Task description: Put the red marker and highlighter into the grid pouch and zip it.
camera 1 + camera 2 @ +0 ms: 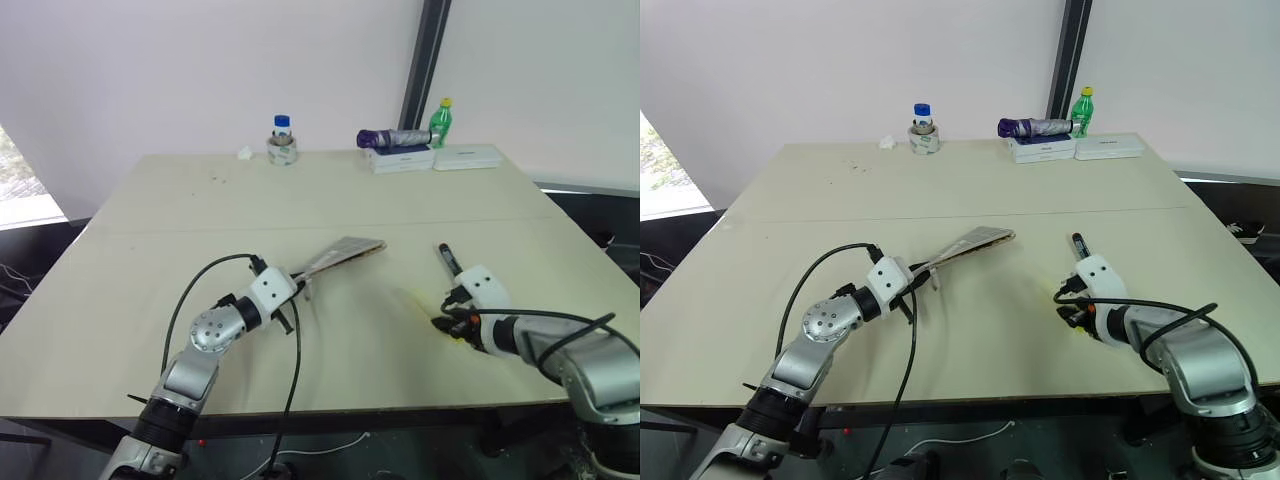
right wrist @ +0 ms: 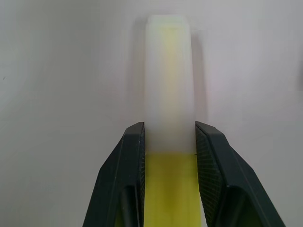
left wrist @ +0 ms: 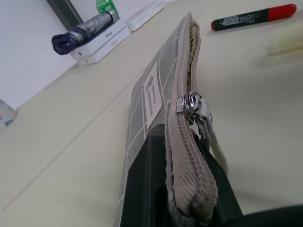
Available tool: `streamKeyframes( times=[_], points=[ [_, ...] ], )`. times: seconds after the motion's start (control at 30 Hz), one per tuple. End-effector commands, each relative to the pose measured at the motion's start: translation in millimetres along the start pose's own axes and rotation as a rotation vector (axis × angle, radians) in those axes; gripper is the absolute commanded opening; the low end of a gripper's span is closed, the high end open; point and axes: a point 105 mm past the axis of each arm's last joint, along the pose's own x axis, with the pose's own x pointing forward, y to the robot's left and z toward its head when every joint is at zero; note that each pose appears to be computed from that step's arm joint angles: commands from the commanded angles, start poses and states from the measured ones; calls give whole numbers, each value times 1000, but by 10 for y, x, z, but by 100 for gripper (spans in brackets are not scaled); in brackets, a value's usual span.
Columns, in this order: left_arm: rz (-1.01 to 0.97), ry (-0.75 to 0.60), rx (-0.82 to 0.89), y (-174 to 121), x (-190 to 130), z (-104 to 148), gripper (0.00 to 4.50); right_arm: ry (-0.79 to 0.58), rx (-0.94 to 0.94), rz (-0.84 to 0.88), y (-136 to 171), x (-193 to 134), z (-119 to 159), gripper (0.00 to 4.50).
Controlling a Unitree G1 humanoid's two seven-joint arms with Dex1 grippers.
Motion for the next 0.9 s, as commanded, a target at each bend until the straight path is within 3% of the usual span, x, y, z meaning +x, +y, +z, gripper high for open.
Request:
streamKeyframes(
  times=[0.03,0.4,0.9],
  points=[
    [6,-51,23,29,10,125,0,-160,-80,60,119,-149,450,87],
    [7,-61,18,6,14,148,0,-203,-128,119,269,-100,709,87],
    [-16,-81,7,-72,-12,197,0,-164,-100,139,317,70,656,87]
  ],
)
